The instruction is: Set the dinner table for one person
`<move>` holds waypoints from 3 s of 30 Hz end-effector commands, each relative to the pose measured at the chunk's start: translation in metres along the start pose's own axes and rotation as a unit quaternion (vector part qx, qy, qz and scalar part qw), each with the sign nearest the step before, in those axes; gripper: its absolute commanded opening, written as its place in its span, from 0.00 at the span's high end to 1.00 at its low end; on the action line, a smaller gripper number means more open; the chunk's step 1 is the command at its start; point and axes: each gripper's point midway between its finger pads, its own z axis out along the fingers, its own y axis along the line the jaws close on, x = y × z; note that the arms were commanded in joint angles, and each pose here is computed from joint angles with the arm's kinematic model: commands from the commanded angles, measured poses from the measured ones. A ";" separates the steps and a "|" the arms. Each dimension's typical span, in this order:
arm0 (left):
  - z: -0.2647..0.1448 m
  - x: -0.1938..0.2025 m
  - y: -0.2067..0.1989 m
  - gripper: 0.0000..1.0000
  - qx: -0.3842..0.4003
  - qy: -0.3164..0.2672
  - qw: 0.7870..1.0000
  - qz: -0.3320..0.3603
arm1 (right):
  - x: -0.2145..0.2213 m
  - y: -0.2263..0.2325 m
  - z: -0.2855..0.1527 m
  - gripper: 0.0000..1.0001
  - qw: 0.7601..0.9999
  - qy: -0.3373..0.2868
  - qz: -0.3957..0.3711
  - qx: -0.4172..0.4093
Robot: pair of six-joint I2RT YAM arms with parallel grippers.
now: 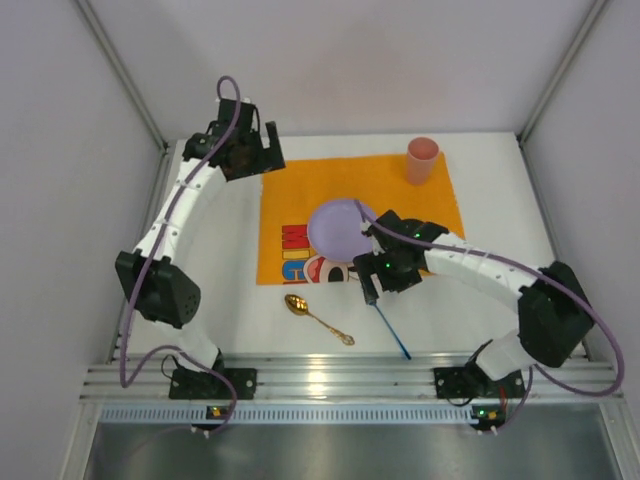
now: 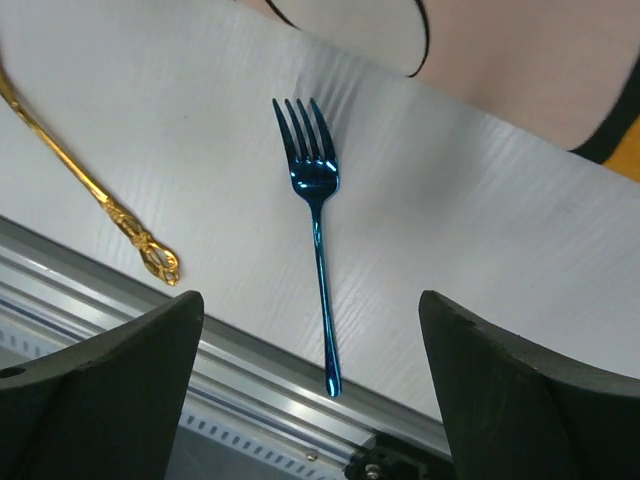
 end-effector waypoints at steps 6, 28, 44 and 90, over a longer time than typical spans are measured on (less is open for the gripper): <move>-0.039 0.072 0.054 0.02 -0.051 0.049 0.998 0.001 | 0.031 0.014 0.058 0.26 0.998 0.065 -0.018 0.010; -0.109 0.138 0.088 0.02 -0.074 0.065 0.994 -0.045 | 0.057 0.011 0.103 1.00 0.990 0.102 -0.069 0.062; -0.117 0.151 0.092 0.02 -0.068 0.053 0.994 -0.061 | -0.135 0.142 0.058 1.00 0.990 -0.031 -0.116 -0.070; -0.141 0.154 0.095 0.02 -0.080 0.062 0.992 -0.080 | -0.315 0.152 0.073 0.00 0.949 -0.218 0.052 -0.224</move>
